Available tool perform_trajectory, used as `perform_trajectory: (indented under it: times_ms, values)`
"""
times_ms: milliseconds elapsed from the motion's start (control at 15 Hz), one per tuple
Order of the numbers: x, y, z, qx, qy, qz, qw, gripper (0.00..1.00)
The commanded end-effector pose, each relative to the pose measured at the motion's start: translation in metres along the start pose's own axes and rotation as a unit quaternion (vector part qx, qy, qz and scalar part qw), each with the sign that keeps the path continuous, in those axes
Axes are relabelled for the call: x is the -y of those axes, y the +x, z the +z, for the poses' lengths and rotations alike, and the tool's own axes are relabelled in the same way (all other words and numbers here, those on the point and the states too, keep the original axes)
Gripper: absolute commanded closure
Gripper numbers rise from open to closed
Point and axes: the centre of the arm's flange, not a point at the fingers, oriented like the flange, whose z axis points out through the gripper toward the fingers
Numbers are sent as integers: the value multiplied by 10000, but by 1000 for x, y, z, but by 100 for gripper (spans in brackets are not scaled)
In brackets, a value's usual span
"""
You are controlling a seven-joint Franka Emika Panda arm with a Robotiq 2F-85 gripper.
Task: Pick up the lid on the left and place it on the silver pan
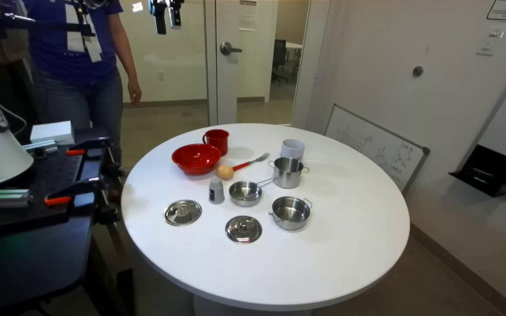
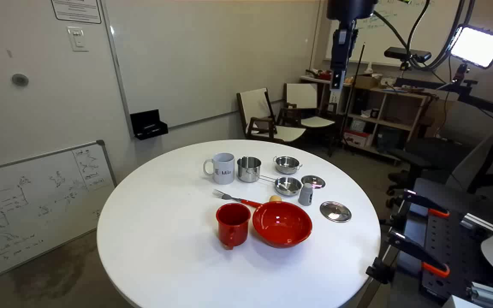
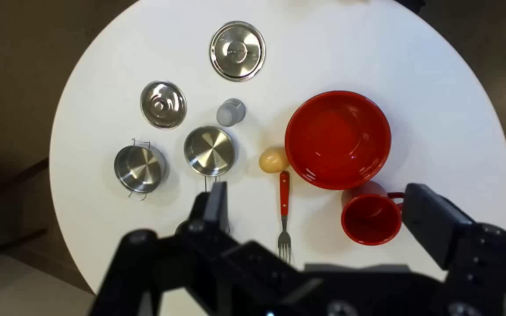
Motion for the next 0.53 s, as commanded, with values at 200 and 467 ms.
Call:
perform_trajectory:
  times_ms: [200, 467]
  values:
    - [-12, -8, 22, 154, -53, 1005, 9948, 0]
    - [-34, -35, 66, 386, 11, 2095, 9770, 0]
